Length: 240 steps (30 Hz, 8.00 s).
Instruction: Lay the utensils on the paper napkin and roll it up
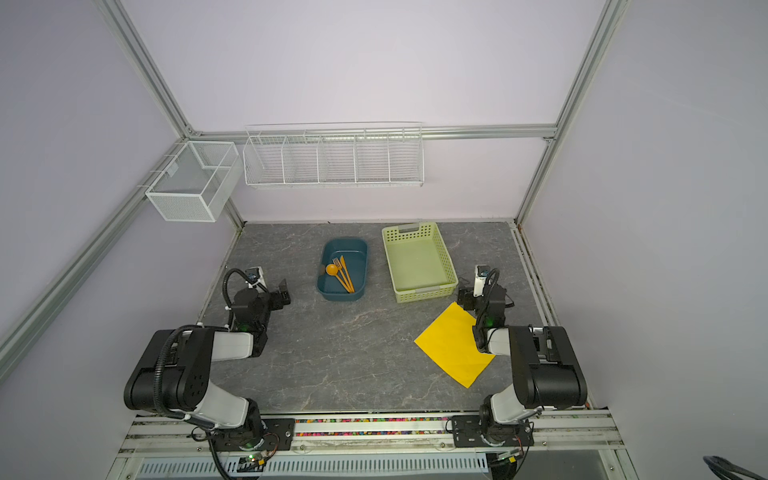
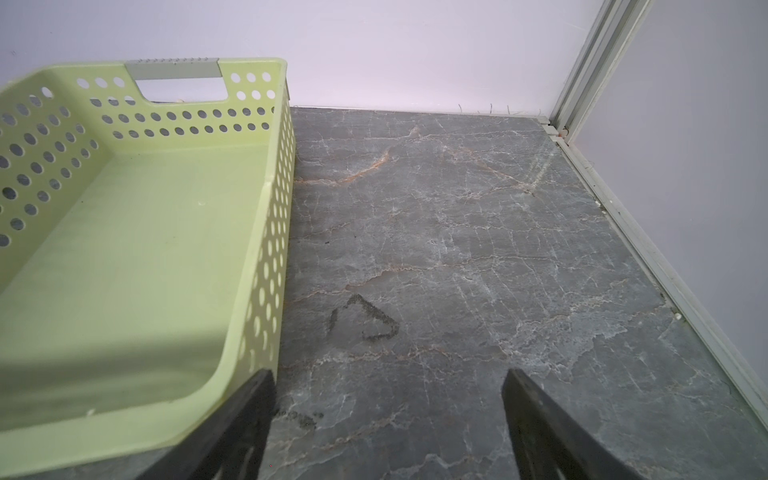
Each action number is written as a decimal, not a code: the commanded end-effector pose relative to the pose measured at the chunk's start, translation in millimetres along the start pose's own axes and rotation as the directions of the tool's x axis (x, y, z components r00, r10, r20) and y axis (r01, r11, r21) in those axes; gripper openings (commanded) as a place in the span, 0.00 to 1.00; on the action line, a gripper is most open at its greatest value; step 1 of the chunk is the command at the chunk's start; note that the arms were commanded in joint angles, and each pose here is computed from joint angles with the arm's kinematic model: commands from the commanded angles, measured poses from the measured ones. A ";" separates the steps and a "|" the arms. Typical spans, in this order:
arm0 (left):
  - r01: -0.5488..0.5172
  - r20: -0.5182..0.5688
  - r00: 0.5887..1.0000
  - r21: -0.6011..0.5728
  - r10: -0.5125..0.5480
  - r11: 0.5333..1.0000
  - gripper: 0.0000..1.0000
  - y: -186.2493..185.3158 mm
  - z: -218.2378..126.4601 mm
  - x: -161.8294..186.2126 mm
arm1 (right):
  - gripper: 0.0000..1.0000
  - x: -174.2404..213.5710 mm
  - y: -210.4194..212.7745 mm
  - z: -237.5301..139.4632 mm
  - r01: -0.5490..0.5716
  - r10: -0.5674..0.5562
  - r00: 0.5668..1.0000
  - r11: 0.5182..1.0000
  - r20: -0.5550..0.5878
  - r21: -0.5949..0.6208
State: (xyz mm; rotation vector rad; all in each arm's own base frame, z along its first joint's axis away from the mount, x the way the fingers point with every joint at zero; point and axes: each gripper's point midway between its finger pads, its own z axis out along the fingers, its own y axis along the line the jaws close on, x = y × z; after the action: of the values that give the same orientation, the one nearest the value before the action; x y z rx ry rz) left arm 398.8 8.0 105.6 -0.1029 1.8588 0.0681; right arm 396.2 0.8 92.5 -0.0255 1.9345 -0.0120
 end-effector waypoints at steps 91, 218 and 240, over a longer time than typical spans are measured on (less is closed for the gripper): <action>0.226 -0.335 0.929 0.179 -0.156 0.958 0.95 -36.2 -94.1 -112.4 | 0.89 146.1 262.1 -161.0 -0.295 -0.147 0.450 0.906 -0.881 -0.302; 0.151 -0.824 0.473 -0.275 -0.313 0.950 0.19 -214.8 48.4 96.2 | 0.69 12.0 208.9 -138.4 -0.446 0.045 0.602 0.847 -0.797 -0.289; 0.132 -0.824 0.495 -0.242 -0.275 0.961 0.04 -214.0 48.4 85.1 | 0.69 10.2 192.4 -146.1 -0.446 0.074 0.616 0.854 -0.784 -0.270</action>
State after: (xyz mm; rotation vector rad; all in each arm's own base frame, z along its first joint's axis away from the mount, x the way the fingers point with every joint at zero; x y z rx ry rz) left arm 458.1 -208.7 28.0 -0.5883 2.7677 -0.1132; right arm 259.7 198.8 132.9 -0.0383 2.7231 0.7646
